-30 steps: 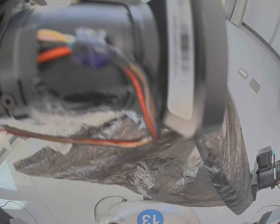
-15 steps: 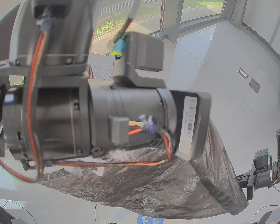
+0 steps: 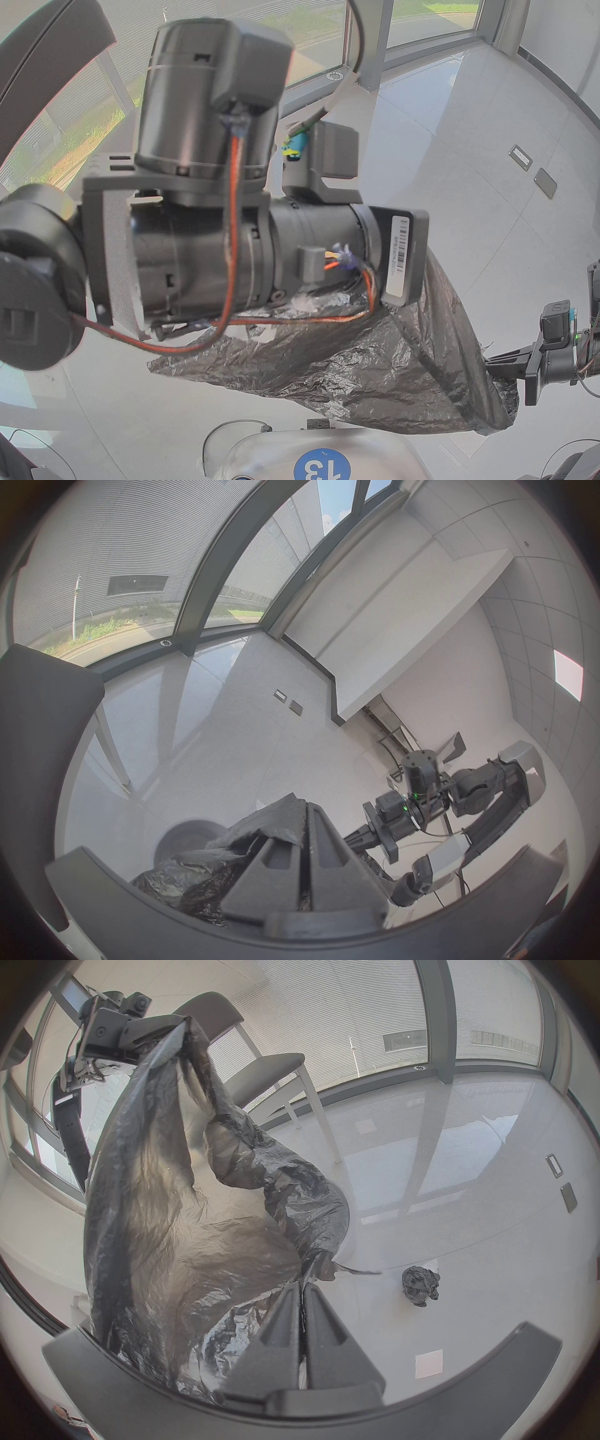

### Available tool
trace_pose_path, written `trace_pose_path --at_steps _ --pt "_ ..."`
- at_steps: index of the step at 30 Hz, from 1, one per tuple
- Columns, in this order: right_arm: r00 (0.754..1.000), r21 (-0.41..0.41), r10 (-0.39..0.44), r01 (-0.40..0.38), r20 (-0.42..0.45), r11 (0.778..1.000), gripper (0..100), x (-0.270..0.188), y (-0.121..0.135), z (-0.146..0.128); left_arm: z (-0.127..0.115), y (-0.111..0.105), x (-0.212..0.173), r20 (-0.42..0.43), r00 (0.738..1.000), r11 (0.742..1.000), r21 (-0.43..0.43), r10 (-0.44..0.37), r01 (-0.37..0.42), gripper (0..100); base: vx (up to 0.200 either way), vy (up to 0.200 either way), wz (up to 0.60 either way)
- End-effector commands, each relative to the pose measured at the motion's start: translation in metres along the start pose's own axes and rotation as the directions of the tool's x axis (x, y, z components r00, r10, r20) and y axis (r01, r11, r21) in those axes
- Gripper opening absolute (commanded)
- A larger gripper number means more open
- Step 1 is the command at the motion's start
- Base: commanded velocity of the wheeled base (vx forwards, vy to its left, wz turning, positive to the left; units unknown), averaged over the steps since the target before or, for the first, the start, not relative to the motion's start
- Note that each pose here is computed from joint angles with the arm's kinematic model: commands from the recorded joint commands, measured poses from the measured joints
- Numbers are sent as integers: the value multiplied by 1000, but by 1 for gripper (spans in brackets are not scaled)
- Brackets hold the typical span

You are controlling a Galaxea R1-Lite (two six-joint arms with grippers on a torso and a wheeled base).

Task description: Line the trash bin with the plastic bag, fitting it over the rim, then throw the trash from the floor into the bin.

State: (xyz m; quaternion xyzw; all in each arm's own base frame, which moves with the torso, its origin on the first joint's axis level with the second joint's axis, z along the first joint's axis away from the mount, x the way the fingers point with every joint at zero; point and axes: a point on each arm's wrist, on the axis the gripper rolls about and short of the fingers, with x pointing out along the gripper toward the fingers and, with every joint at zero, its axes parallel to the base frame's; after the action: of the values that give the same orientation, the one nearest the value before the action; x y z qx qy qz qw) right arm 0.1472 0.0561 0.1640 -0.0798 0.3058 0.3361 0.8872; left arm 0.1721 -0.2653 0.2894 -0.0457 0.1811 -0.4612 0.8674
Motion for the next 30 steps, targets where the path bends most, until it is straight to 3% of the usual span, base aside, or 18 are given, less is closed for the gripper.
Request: trace_pose_path --at_steps 1,13,25,30 --pt "1000 7 -6 6 -6 1000 0 3 -3 0 -8 15 26 -11 999 999 -8 35 -35 0 0 0 0" --pt "1000 16 -27 27 -13 999 0 2 -7 -3 -13 37 67 4 1000 1000 -25 18 -18 0 0 0 0" --pt "993 -67 -105 108 48 992 0 -15 -8 -4 -26 53 96 -5 1000 999 -48 24 -24 0 0 0 0" --pt "992 -114 -109 116 66 987 0 -19 -7 -3 -33 62 116 45 999 996 -85 18 -14 0 0 0 0"
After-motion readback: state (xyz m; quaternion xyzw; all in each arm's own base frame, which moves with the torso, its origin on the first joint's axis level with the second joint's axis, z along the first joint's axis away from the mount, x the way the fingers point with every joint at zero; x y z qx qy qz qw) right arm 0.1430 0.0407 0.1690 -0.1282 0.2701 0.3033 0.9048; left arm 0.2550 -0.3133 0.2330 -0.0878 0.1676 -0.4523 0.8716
